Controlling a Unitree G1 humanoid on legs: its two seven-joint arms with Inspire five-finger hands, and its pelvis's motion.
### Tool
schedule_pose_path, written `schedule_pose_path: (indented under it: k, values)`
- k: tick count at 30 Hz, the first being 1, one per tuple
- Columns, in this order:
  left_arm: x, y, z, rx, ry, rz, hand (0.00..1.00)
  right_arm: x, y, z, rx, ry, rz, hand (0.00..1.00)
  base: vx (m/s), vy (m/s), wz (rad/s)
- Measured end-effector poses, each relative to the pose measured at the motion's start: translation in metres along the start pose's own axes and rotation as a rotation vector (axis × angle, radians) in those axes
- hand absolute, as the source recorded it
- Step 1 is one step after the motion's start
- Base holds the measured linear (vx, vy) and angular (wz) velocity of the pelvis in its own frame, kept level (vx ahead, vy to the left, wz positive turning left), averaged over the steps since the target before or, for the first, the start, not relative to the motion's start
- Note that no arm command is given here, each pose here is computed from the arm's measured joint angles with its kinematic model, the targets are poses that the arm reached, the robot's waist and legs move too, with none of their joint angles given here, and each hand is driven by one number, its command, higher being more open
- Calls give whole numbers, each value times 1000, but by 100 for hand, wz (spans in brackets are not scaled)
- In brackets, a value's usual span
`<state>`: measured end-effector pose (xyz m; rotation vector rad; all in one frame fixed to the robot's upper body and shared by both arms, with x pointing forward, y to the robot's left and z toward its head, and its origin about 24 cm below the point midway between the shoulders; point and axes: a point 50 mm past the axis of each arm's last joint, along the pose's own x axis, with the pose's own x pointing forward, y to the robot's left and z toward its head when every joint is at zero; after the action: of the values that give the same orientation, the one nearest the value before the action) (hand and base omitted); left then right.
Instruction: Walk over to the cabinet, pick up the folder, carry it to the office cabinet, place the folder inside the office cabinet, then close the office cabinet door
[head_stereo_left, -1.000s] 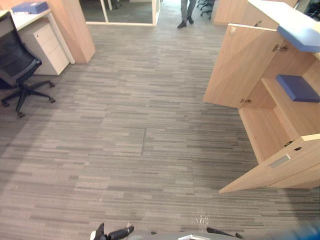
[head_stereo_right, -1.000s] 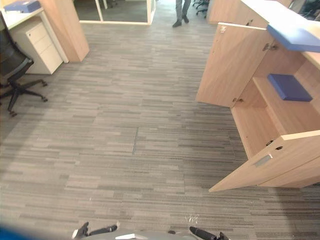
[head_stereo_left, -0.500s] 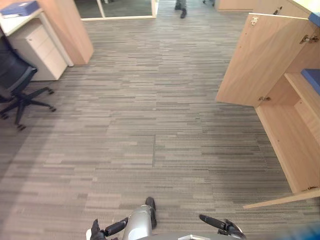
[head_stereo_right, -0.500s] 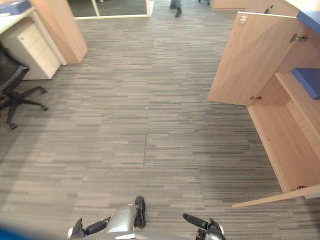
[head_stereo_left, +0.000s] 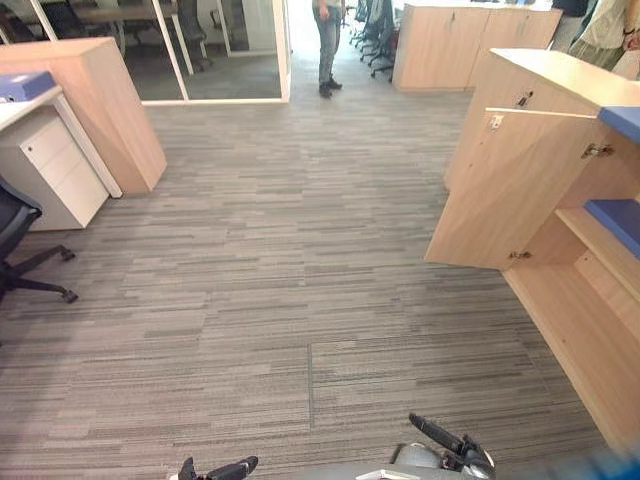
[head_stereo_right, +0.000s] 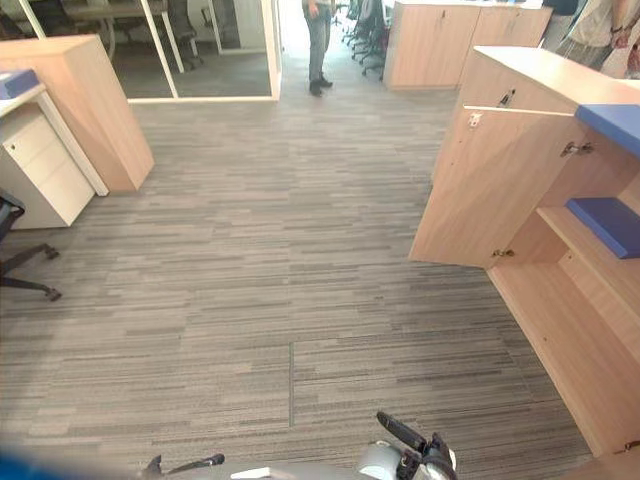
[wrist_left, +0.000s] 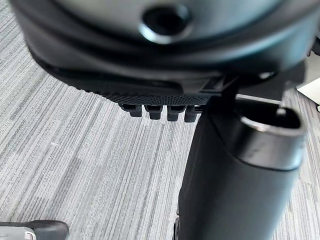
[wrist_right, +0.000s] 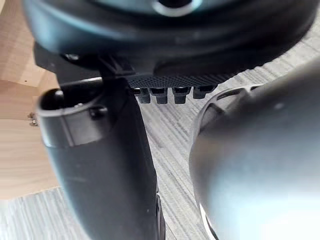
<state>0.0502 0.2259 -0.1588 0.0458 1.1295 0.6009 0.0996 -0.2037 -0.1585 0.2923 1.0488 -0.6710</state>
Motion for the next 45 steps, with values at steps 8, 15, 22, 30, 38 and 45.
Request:
schedule_pose_path:
  k: [8,15,22,30,38,45]
  values:
    - [-2,-10,0,29,-5,-37,100,0,-2,1,-10,-9,-6,100,405,-237,-31]
    - [-6,-13,-7,-151,47,-8,100,-2,-19,-8,54,3,-48,100,419,-148,-81]
    - [-5,-8,12,-212,-45,26,100,-5,-2,-16,-20,32,3,100,371,138,-143]
    - [-3,4,1,-273,15,101,100,-8,10,-21,-56,37,57,100,347,347,-141]
    - [0,-18,34,-220,-77,10,100,-4,-3,-11,-35,17,19,100,126,163,-66]
    - [-5,-41,33,-211,-57,-59,100,-2,-13,-8,5,9,-13,100,229,-198,-74]
